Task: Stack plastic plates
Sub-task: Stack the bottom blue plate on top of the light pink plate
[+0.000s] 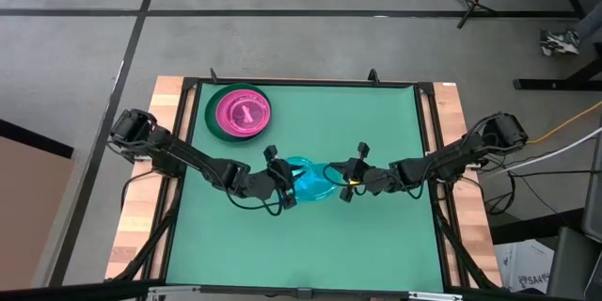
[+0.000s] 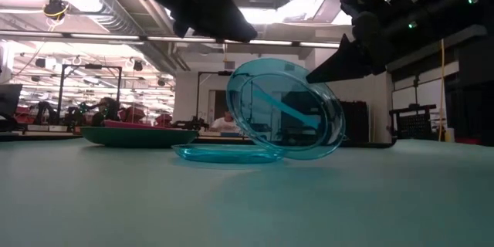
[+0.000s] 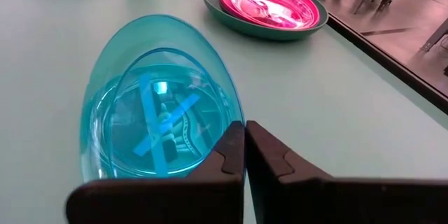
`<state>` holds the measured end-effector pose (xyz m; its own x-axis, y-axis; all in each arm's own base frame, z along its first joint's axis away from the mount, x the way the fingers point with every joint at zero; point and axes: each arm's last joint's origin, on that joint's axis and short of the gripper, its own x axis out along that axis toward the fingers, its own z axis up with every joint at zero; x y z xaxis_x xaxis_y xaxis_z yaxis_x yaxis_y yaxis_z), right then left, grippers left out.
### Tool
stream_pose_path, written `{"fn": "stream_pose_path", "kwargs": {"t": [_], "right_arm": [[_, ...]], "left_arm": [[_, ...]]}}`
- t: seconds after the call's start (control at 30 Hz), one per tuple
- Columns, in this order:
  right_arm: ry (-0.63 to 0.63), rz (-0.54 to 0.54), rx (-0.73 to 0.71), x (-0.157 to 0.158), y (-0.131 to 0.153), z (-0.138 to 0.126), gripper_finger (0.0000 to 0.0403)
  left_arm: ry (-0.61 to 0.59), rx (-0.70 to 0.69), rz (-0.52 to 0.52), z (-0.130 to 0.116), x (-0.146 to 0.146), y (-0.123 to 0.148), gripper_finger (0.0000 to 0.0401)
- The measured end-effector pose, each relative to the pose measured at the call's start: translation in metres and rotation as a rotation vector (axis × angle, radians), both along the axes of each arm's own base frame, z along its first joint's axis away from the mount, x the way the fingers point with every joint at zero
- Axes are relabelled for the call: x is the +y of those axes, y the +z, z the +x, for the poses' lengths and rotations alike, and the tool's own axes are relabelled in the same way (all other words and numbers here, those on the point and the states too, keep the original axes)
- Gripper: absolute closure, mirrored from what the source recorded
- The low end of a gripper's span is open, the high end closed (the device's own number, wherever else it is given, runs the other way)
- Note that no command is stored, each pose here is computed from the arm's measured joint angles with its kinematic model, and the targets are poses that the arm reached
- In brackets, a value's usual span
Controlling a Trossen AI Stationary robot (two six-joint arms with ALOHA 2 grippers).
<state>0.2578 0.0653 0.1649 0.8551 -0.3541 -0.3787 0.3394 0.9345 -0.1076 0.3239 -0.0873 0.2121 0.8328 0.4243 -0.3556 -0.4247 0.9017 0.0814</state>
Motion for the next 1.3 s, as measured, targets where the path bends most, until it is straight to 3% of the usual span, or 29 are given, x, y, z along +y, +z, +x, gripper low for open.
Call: {"fn": "stream_pose_path", "kwargs": {"t": [0.23, 0.53, 1.3], "right_arm": [[0.000, 0.000, -0.001, 0.000, 0.000, 0.000, 0.0403], [0.005, 0.002, -0.034, 0.001, 0.003, 0.002, 0.0403], [0.008, 0.003, -0.057, 0.001, 0.006, 0.003, 0.0403]], "left_arm": [[0.001, 0.018, 0.003, -0.001, 0.000, -0.002, 0.0331], [0.044, 0.027, -0.100, -0.004, 0.001, -0.007, 0.0331], [0.073, 0.068, -0.165, -0.008, 0.002, -0.013, 0.0331]]}}
